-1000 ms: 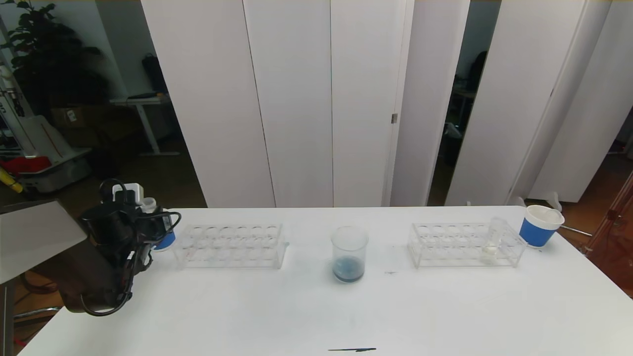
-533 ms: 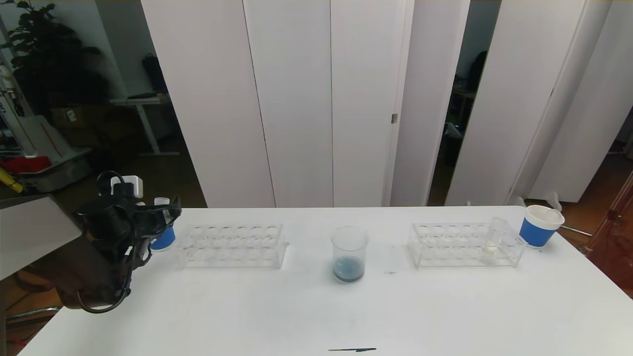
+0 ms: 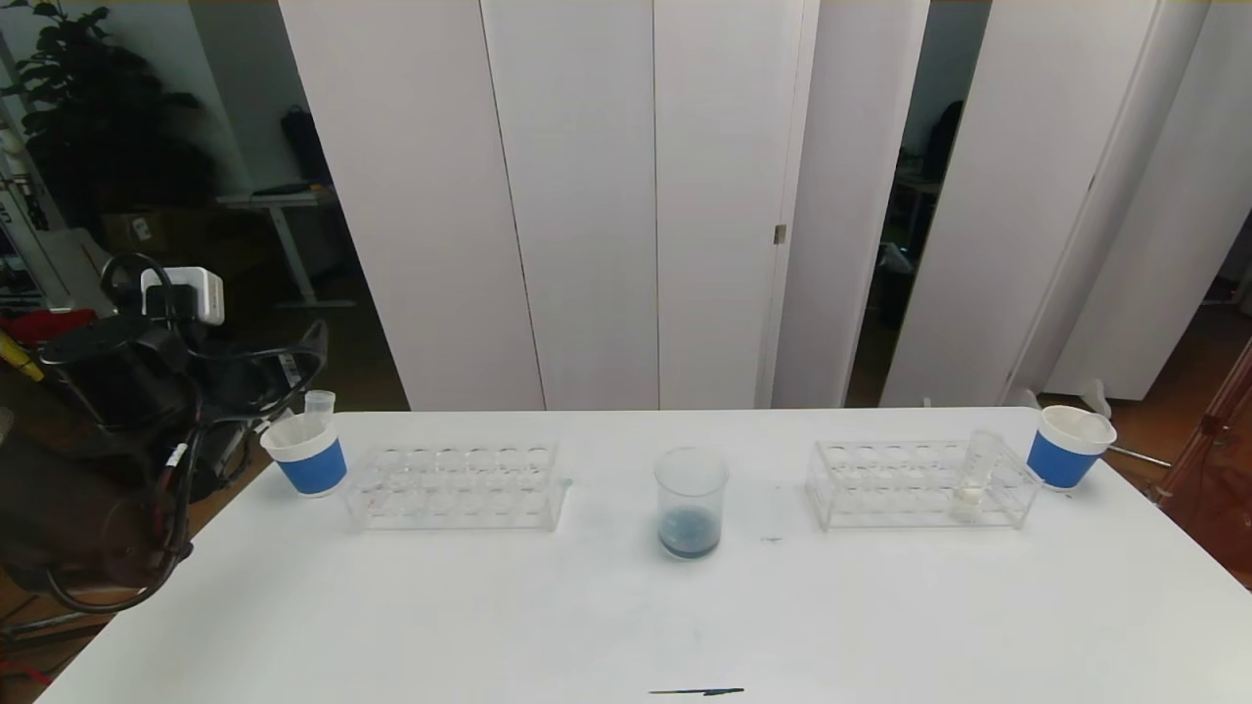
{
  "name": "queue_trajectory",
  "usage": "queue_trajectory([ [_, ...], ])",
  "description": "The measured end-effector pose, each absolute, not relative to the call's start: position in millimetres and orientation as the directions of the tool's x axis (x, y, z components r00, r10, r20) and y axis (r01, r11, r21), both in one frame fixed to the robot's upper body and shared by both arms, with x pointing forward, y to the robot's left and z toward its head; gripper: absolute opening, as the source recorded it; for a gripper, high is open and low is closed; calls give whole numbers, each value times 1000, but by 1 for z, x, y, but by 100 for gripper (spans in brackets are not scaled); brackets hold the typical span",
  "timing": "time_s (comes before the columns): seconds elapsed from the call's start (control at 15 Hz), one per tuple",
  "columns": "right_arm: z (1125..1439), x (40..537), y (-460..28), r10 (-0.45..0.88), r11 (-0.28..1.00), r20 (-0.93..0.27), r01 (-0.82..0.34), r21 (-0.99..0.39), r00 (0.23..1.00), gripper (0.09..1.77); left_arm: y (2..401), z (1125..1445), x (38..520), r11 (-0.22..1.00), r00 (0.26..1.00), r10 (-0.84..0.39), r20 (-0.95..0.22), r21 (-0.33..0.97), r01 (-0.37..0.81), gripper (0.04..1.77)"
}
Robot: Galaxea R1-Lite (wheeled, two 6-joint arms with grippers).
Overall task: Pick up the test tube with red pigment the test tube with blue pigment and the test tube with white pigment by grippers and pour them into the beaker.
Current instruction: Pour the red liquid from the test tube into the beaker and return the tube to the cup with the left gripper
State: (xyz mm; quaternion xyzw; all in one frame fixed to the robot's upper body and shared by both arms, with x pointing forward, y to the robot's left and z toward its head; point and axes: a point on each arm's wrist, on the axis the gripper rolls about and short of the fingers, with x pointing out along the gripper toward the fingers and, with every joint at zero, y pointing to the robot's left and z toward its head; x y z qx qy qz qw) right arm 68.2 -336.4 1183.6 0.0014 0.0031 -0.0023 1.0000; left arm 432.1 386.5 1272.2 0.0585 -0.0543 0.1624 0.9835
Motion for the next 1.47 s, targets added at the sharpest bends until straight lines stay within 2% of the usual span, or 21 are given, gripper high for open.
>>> queue_trajectory([
  [0.4,1184,68,-336,-5,1000,-6,5,3,1000,173,360,1342,315,954,957,269,110,108,-280,175],
  [0.67,1184,68,-336,-5,1000,-6,5,3,1000,173,344,1363,214,965,971,218,97,129,-230,175],
  [0.87,1184,68,-336,-5,1000,-6,5,3,1000,173,337,1359,140,976,978,162,130,125,-179,175],
  [1.07,1184,68,-336,-5,1000,-6,5,3,1000,173,337,1339,82,987,986,98,138,111,-114,175],
  [1.27,1184,68,-336,-5,1000,-6,5,3,1000,173,336,1329,47,991,975,67,211,99,-89,175],
  [1.47,1184,68,-336,-5,1000,-6,5,3,1000,173,335,1300,34,992,976,49,213,104,-73,175],
])
